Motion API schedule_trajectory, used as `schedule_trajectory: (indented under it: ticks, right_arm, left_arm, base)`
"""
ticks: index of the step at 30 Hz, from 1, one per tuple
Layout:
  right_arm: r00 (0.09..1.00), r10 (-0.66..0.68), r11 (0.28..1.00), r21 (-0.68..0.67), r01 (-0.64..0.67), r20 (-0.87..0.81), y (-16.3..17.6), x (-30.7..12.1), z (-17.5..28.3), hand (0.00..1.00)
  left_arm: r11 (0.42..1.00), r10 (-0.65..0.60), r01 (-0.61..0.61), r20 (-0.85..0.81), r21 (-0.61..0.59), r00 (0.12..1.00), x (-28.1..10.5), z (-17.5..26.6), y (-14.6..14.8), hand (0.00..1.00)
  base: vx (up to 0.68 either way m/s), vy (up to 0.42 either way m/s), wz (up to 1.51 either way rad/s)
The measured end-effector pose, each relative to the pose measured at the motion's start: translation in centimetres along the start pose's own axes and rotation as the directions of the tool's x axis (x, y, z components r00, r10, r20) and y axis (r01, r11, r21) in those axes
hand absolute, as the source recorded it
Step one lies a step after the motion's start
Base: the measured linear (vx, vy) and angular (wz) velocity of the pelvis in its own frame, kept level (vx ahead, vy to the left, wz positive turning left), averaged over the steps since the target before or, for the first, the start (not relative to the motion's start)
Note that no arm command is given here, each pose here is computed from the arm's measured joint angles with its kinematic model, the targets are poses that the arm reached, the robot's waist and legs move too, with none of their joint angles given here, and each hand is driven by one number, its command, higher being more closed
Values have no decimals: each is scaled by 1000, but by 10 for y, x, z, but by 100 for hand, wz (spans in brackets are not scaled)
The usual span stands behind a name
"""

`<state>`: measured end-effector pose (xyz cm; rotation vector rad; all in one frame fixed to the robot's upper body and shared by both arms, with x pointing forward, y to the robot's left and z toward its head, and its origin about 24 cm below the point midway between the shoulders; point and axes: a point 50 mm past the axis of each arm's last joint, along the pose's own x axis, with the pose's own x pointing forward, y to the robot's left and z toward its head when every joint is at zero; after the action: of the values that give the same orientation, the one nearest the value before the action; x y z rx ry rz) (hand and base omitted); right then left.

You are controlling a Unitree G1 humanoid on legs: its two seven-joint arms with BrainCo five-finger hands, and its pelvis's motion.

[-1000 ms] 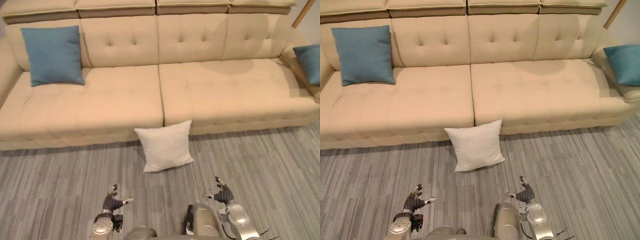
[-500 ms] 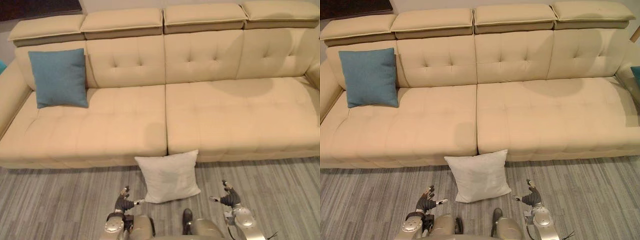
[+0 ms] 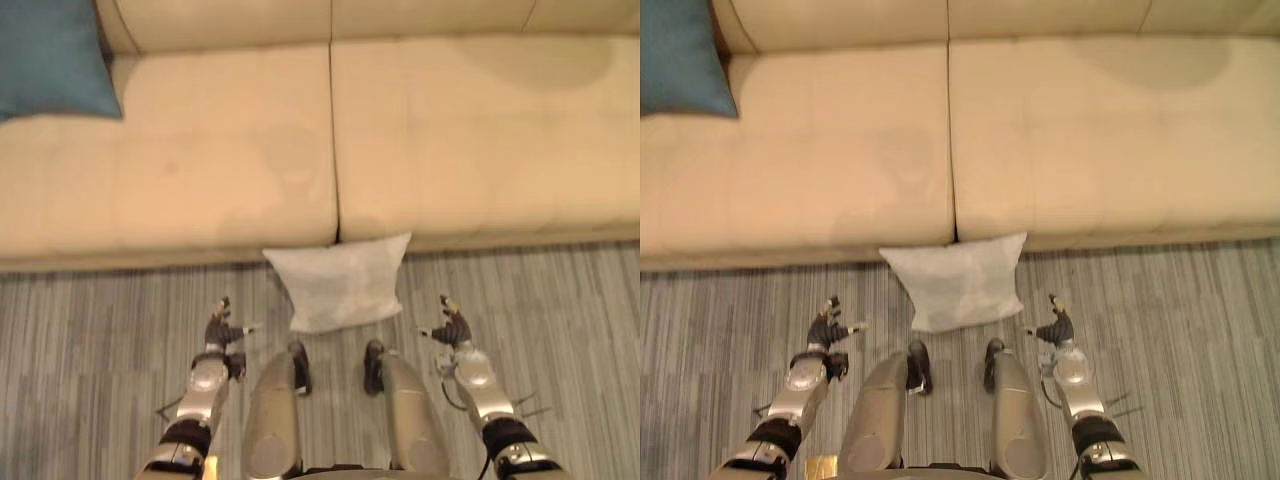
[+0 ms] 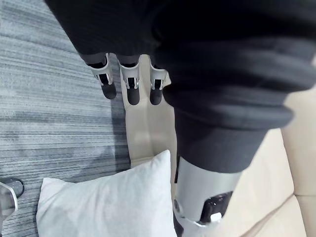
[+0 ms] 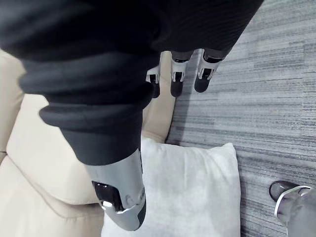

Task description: Pick up cushions and gather them together orderly.

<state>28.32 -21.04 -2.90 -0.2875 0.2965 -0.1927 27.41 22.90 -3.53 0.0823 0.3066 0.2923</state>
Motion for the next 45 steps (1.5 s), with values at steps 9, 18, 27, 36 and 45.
schedule_trajectory:
  ticks: [9, 18, 27, 36, 45]
  right_arm:
    - [877, -157, 985, 135, 107, 455, -24, 49, 194, 0]
    - [728, -186, 977, 202, 67, 660, -14, 31, 310, 100]
    - [707, -227, 958, 282, 40, 670, -7, 22, 333, 100]
    - [654, -159, 968, 247, -45, 740, 9, 4, 318, 100]
    - [711, -113, 956, 271, -112, 694, 24, -42, 191, 100]
  left_arm:
    - [934, 170, -31, 364, -356, 916, 45, 161, -5, 0]
    - [900, 136, 134, 560, -414, 817, 35, 258, -34, 100]
    - [888, 146, 172, 616, -426, 774, 23, 290, -50, 100]
    - [902, 134, 203, 692, -382, 709, 2, 286, -56, 100]
    - [925, 24, 241, 678, -294, 735, -47, 176, -68, 100]
  base:
    - [-146, -32, -8]
    - [-103, -34, 1]
    - [-18, 12, 0]
    - [-37, 4, -2]
    - [50, -37, 4]
